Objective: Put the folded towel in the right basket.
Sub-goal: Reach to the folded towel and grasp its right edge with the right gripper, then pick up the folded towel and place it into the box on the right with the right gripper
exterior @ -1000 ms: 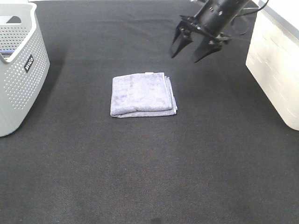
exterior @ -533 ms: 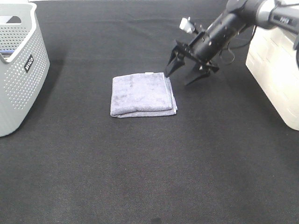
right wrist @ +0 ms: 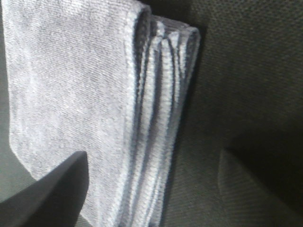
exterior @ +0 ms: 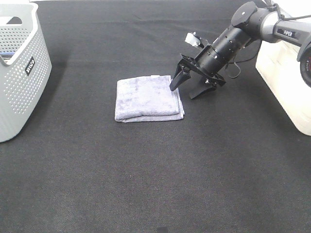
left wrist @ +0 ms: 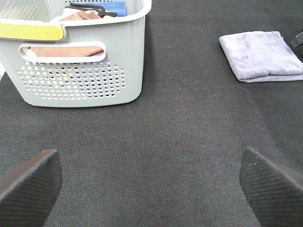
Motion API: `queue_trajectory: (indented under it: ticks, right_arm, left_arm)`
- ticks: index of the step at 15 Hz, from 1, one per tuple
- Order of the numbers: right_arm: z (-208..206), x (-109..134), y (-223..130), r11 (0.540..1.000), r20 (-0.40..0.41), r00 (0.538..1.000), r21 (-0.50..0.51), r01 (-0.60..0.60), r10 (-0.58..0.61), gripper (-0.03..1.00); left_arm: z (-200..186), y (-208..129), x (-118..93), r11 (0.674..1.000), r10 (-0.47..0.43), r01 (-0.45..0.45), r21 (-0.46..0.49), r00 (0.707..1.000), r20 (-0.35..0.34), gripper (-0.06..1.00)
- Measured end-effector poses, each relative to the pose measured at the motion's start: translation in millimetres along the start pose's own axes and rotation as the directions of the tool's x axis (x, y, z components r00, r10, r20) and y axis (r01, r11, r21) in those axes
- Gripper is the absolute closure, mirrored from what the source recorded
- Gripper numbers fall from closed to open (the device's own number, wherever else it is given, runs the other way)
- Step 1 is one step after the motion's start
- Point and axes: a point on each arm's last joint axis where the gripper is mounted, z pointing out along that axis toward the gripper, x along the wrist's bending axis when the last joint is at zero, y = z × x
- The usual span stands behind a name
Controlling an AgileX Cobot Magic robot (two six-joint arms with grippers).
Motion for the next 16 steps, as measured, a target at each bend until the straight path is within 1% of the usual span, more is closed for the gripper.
queue_trajectory:
  ticks: [5, 6, 7, 8, 10, 11, 12, 13, 16]
  right_arm:
    - [16, 10, -2, 1.000, -0.027, 0.999, 0.019, 0.017, -0.017, 0.25]
    - [17, 10, -2, 1.000, -0.042, 0.999, 0.019, 0.011, -0.011, 0.27]
    - [19, 10, -2, 1.000, -0.054, 0.999, 0.019, 0.005, -0.004, 0.30]
    - [21, 10, -2, 1.000, -0.065, 0.998, 0.020, -0.003, 0.004, 0.37]
    - [24, 10, -2, 1.000, -0.088, 0.996, 0.021, -0.017, 0.019, 0.57]
    - [24, 11, -2, 1.000, -0.097, 0.995, 0.018, -0.021, 0.023, 0.69]
    - [24, 12, -2, 1.000, -0.106, 0.994, 0.016, -0.024, 0.025, 0.85]
    - [24, 12, -2, 1.000, -0.112, 0.994, 0.013, -0.014, 0.015, 0.91]
    - [22, 16, 0, 1.000, -0.153, 0.988, -0.005, 0.006, -0.006, 0.91]
  left_arm:
    - [0, 0, 0, 1.000, 0.000, 0.000, 0.000, 1.000, 0.000, -0.02]
    - [0, 0, 0, 1.000, 0.000, 0.000, 0.000, 1.000, 0.000, -0.02]
    - [0, 0, 0, 1.000, 0.000, 0.000, 0.000, 1.000, 0.000, -0.02]
    - [0, 0, 0, 1.000, 0.000, 0.000, 0.000, 1.000, 0.000, -0.02]
    - [0, 0, 0, 1.000, 0.000, 0.000, 0.000, 1.000, 0.000, -0.02]
    - [0, 0, 0, 1.000, 0.000, 0.000, 0.000, 1.000, 0.000, -0.02]
    - [0, 0, 0, 1.000, 0.000, 0.000, 0.000, 1.000, 0.000, -0.02]
    - [0, 0, 0, 1.000, 0.000, 0.000, 0.000, 1.000, 0.000, -0.02]
    - [0, 0, 0, 1.000, 0.000, 0.000, 0.000, 1.000, 0.000, -0.02]
